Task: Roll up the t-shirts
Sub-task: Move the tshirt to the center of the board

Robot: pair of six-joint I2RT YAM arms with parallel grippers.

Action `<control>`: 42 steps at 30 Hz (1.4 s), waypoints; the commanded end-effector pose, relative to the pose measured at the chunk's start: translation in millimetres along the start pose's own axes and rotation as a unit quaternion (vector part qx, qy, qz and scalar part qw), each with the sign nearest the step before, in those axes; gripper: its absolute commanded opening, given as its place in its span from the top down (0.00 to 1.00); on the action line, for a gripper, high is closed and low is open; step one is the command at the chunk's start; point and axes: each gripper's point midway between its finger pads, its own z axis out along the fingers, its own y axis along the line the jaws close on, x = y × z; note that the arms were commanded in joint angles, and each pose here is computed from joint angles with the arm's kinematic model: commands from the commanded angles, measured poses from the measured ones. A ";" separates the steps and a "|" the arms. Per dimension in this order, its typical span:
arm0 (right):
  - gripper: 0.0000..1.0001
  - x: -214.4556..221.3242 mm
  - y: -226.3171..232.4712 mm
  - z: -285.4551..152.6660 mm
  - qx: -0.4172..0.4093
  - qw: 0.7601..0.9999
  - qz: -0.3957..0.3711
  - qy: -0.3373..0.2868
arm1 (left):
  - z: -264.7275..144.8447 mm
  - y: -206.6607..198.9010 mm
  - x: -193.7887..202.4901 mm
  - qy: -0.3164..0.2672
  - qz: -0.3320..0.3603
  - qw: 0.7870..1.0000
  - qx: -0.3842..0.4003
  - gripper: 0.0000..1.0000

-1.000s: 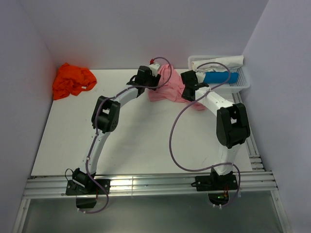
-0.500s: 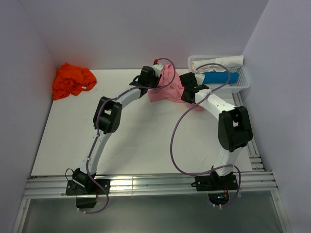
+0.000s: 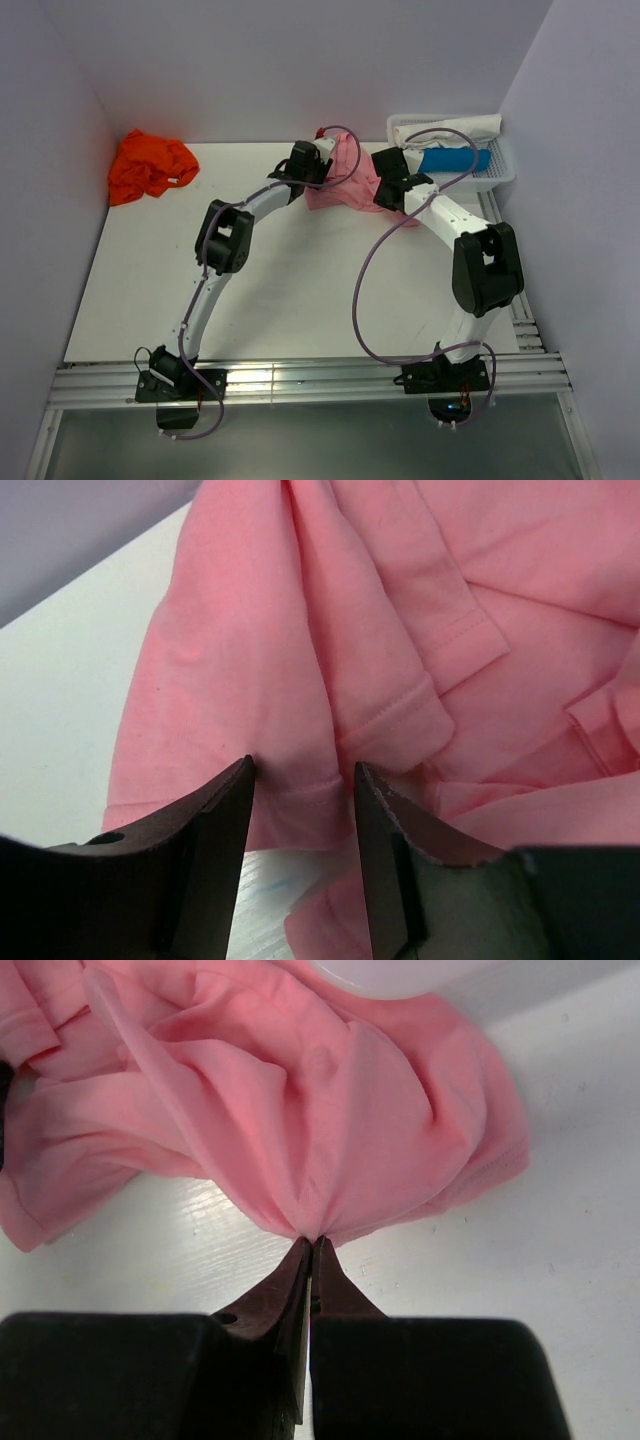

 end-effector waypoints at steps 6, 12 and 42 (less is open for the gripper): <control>1.00 -15.4 1.9 -15.6 -0.007 1.000 0.007 -0.023 | 1.4 4.0 -18.8 -0.013 0.014 1.000 -0.009 0.56; 1.00 -20.4 1.8 -18.9 -0.006 1.000 0.002 -0.027 | -4.0 8.5 -26.6 -0.023 0.020 0.999 -0.018 1.00; 1.00 -104.7 -79.8 -213.0 -0.061 0.978 0.083 -0.183 | -397.1 233.7 -142.0 -0.126 -0.034 0.985 -0.114 1.00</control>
